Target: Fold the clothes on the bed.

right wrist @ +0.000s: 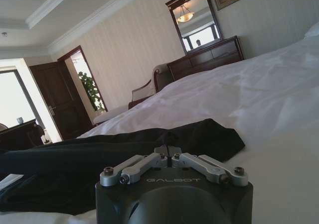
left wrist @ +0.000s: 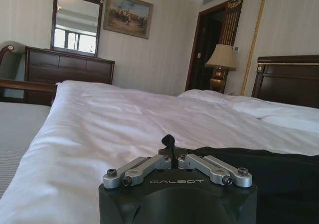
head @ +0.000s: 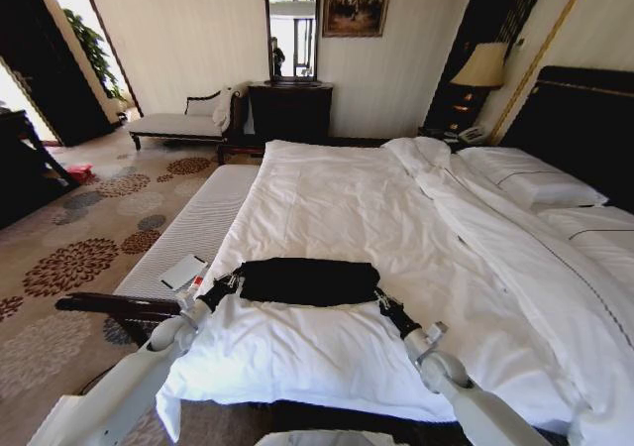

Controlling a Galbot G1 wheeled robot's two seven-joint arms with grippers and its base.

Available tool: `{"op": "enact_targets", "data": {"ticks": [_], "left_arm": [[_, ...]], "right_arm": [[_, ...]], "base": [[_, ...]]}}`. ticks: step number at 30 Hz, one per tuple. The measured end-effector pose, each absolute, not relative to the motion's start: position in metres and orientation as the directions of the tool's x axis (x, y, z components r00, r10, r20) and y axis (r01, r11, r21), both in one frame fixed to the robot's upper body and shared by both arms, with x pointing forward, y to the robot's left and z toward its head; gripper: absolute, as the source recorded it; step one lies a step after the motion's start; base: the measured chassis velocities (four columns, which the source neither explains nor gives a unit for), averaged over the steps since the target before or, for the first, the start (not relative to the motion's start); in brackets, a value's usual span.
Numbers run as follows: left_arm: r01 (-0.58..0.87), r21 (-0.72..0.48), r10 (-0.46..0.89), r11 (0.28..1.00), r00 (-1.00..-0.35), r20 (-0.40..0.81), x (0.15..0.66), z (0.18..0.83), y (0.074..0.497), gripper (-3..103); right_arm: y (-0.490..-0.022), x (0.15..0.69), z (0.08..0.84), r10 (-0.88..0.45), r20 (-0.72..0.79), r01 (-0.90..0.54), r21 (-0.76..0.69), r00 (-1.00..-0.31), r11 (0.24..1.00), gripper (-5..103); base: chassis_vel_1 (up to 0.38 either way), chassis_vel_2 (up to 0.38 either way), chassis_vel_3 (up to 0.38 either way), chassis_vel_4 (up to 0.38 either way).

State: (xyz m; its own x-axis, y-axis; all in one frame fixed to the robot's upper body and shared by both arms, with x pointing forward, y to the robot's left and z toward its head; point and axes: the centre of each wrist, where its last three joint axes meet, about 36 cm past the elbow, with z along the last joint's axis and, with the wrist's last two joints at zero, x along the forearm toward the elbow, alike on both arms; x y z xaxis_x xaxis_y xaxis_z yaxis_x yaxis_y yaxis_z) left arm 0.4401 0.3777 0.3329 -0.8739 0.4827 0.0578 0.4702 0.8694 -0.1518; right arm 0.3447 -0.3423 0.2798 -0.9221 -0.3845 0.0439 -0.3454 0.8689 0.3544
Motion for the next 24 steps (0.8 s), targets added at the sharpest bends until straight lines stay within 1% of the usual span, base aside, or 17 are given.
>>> {"op": "enact_targets", "data": {"ticks": [5, 9, 10, 11, 12, 13, 14, 15, 16, 17, 18, 19, 20, 21, 22, 24], "left_arm": [[0.489, -0.143, 0.501, 0.861, -0.863, 0.061, 0.440, 0.330, 0.386, 1], [0.529, -0.145, 0.541, 0.836, -0.839, 0.055, 0.439, 0.327, 0.388, 1], [0.560, -0.146, 0.571, 0.816, -0.819, 0.049, 0.440, 0.327, 0.392, 1], [0.588, -0.143, 0.598, 0.796, -0.800, 0.041, 0.441, 0.328, 0.396, 1], [0.613, -0.136, 0.622, 0.778, -0.782, 0.037, 0.441, 0.329, 0.400, 1], [0.638, -0.124, 0.646, 0.760, -0.763, 0.036, 0.441, 0.330, 0.404, 1], [0.638, -0.124, 0.646, 0.760, -0.763, 0.036, 0.441, 0.330, 0.404, 1], [0.680, -0.104, 0.686, 0.726, -0.726, 0.042, 0.441, 0.333, 0.411, 1], [0.717, -0.086, 0.722, 0.692, -0.690, 0.050, 0.441, 0.336, 0.417, -2], [0.738, -0.071, 0.741, 0.671, -0.669, 0.056, 0.441, 0.338, 0.420, 2], [0.747, -0.062, 0.749, 0.662, -0.659, 0.060, 0.441, 0.339, 0.422, 2], [0.766, -0.033, 0.766, 0.642, -0.639, 0.072, 0.441, 0.344, 0.429, 12], [0.766, -0.033, 0.766, 0.642, -0.639, 0.072, 0.441, 0.344, 0.429, 12], [0.770, -0.012, 0.768, 0.638, -0.635, 0.078, 0.442, 0.348, 0.435, 18], [0.765, 0.002, 0.762, 0.644, -0.642, 0.079, 0.444, 0.353, 0.440, 18], [0.752, 0.019, 0.749, 0.659, -0.658, 0.074, 0.447, 0.359, 0.449, 28]], "right_arm": [[-0.346, 0.344, 0.274, -0.375, 0.052, -0.336, 0.344, -0.925, 0.877, 0], [-0.353, 0.353, 0.270, -0.359, 0.058, -0.322, 0.331, -0.931, 0.887, 0], [-0.357, 0.355, 0.269, -0.354, 0.055, -0.319, 0.324, -0.934, 0.891, 0], [-0.358, 0.355, 0.269, -0.354, 0.050, -0.320, 0.321, -0.934, 0.891, -3], [-0.360, 0.354, 0.269, -0.356, 0.046, -0.324, 0.319, -0.933, 0.891, 1], [-0.361, 0.353, 0.269, -0.360, 0.041, -0.329, 0.317, -0.932, 0.890, 1], [-0.361, 0.353, 0.269, -0.360, 0.041, -0.329, 0.317, -0.932, 0.890, 1], [-0.362, 0.349, 0.272, -0.372, 0.027, -0.346, 0.315, -0.928, 0.884, 12], [-0.362, 0.346, 0.275, -0.384, 0.011, -0.361, 0.315, -0.923, 0.878, 12], [-0.362, 0.344, 0.278, -0.391, 0.001, -0.371, 0.314, -0.920, 0.874, 17], [-0.362, 0.344, 0.280, -0.394, -0.003, -0.375, 0.314, -0.919, 0.873, 17], [-0.362, 0.341, 0.286, -0.400, -0.015, -0.385, 0.311, -0.916, 0.869, 28], [-0.362, 0.341, 0.286, -0.400, -0.015, -0.385, 0.311, -0.916, 0.869, 28], [-0.361, 0.339, 0.291, -0.407, -0.026, -0.395, 0.309, -0.913, 0.865, 33], [-0.360, 0.338, 0.296, -0.412, -0.034, -0.402, 0.306, -0.910, 0.863, 33], [-0.359, 0.335, 0.304, -0.418, -0.046, -0.411, 0.301, -0.907, 0.860, 44]], "base": [[0.000, 0.000, 0.000, 0.000], [0.000, 0.000, 0.000, 0.000], [0.000, 0.000, 0.000, 0.000], [0.000, 0.000, 0.000, 0.000], [0.000, 0.000, 0.000, 0.000], [0.000, 0.000, 0.000, 0.000], [0.000, 0.000, 0.000, 0.000], [0.000, 0.000, 0.000, 0.000], [0.000, 0.000, 0.000, 0.000], [0.000, 0.000, 0.000, 0.000], [0.000, 0.000, 0.000, 0.000], [0.000, 0.000, 0.000, 0.000], [0.000, 0.000, 0.000, 0.000], [0.000, 0.000, 0.000, 0.000], [0.000, 0.000, 0.000, 0.000], [0.000, 0.000, 0.000, 0.000]]}}
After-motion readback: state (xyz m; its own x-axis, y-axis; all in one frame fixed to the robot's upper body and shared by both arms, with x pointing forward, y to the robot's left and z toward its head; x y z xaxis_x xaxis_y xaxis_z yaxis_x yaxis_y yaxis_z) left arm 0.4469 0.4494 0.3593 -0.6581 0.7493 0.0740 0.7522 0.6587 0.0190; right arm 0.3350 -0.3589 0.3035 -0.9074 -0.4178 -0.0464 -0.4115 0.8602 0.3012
